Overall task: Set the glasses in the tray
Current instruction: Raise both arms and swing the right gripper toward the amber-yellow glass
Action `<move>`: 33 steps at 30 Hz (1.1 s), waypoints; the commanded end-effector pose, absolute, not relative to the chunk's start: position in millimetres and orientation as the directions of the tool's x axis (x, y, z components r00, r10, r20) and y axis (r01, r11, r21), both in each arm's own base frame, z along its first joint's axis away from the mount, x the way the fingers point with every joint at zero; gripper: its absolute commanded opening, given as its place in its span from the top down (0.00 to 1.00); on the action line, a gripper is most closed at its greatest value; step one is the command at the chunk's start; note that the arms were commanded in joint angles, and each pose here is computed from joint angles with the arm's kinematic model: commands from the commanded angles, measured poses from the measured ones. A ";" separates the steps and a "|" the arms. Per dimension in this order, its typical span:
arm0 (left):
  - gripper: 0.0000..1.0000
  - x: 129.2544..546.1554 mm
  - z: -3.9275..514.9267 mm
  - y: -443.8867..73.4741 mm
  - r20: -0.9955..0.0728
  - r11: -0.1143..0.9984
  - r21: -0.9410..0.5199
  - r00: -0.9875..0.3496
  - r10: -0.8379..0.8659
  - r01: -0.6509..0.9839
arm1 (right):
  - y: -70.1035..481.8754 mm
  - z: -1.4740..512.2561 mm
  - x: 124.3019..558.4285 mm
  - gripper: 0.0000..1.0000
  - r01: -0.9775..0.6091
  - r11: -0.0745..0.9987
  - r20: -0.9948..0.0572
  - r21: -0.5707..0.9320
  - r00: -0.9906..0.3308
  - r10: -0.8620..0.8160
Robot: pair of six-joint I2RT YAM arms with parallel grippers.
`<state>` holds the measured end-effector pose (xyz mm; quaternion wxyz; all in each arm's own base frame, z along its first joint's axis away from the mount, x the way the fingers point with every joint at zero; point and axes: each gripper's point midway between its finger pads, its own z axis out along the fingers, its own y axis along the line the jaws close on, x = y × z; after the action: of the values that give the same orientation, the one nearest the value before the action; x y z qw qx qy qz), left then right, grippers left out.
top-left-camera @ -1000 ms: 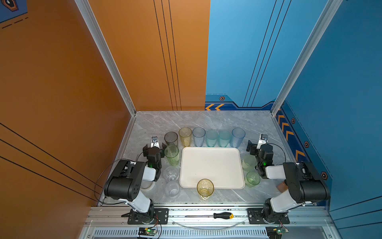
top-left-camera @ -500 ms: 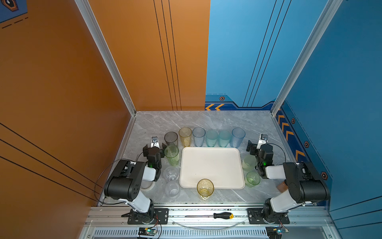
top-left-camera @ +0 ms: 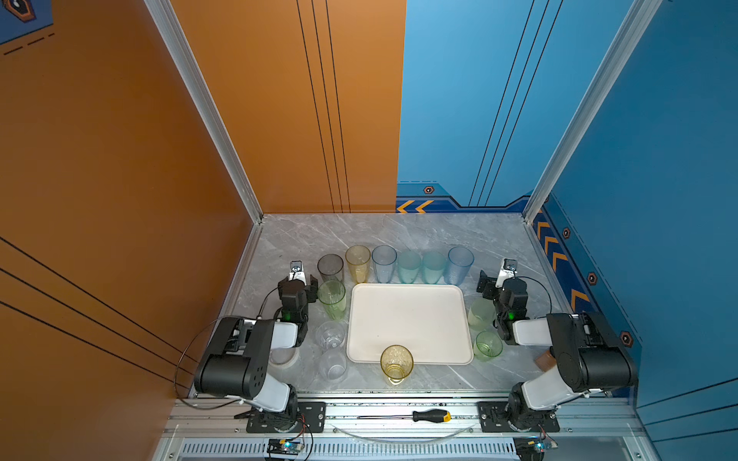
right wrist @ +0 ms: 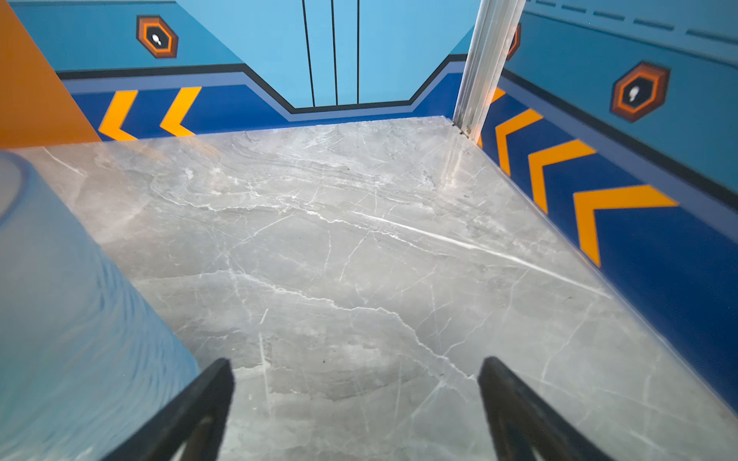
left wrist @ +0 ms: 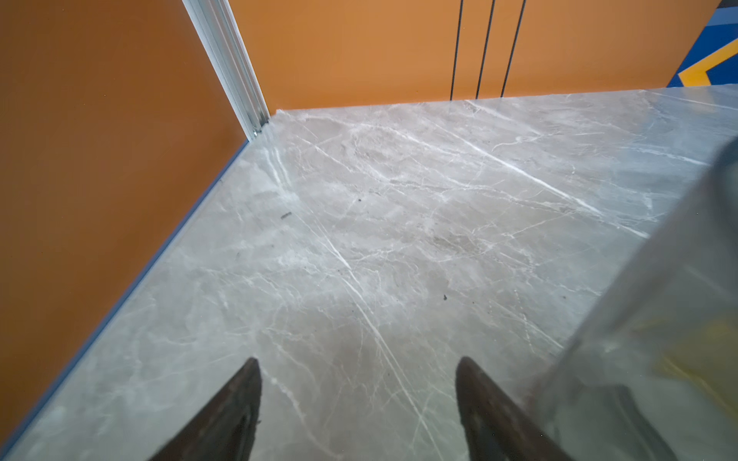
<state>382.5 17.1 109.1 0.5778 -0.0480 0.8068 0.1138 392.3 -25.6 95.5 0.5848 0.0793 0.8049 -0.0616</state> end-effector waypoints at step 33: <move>0.39 323.5 357.0 -12.0 -0.938 0.934 0.162 -0.343 0.046 -0.318 | 67.6 337.3 265.2 0.42 -0.107 0.941 -0.794 0.321 -0.571 0.206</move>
<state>328.0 -22.8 387.7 0.6198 -0.0801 0.7667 0.1473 295.0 36.8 369.6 0.5589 0.0450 0.8228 0.0927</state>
